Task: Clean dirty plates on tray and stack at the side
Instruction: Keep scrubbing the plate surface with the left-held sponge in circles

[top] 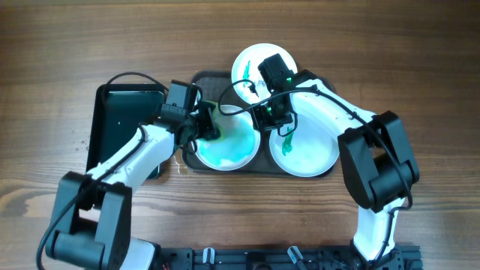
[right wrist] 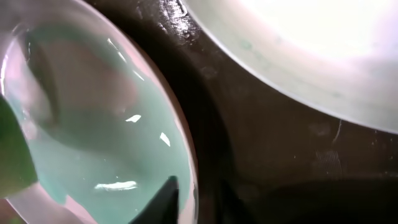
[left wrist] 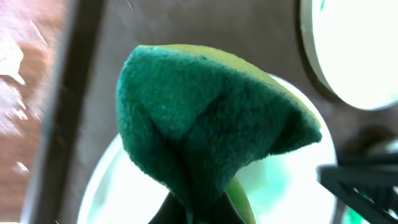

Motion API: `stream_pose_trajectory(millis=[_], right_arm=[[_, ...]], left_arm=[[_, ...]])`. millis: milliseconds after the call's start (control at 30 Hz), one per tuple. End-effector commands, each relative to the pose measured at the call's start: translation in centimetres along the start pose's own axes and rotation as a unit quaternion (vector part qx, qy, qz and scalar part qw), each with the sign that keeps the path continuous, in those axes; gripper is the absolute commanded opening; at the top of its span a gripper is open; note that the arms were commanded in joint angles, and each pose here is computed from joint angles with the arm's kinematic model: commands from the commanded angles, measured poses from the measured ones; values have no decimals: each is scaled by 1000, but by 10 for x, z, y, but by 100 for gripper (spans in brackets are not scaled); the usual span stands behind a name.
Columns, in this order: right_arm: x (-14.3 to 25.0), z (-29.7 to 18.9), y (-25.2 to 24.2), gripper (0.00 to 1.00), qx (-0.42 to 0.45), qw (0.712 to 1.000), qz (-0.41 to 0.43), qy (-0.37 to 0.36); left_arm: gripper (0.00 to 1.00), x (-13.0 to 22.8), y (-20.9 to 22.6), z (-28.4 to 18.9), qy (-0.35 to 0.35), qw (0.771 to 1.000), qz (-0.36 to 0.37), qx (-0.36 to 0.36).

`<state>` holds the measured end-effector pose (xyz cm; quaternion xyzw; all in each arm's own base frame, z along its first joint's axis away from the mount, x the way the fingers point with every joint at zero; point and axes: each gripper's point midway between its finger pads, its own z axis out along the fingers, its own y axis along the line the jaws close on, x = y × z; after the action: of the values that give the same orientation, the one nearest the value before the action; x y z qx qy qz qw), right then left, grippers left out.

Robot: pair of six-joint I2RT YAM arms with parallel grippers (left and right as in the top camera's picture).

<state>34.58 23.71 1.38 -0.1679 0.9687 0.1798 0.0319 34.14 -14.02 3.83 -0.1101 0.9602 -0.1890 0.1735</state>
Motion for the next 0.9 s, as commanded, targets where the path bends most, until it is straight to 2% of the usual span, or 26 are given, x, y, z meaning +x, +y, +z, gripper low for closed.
stream_pose_trajectory(millis=[0,200,300,433,500,633,700,767,867], right_arm=[[5,8,-3,31,-7,999,-51,11],[5,11,-4,33,-6,998,-58,13],[6,14,-5,26,-6,998,-56,16],[6,15,-6,10,-6,999,-52,15],[6,15,-6,7,-6,999,-52,15],[6,15,-6,4,-6,999,-51,16],[6,15,-6,4,-6,999,-51,16],[6,15,-6,4,-4,999,-42,16],[6,15,-6,4,-4,999,-42,17]], left_arm=[[4,19,-10,-6,35,999,-36,20],[4,32,0,-6,55,998,-37,-11],[4,36,3,-6,61,997,-39,-16],[4,55,11,0,81,996,-39,-28],[4,64,25,3,79,995,-33,-59],[4,62,67,3,29,985,-55,-161],[4,58,75,2,10,982,-51,-181],[4,33,76,1,-48,979,-46,-191],[4,14,76,-2,-93,975,-44,-197]])
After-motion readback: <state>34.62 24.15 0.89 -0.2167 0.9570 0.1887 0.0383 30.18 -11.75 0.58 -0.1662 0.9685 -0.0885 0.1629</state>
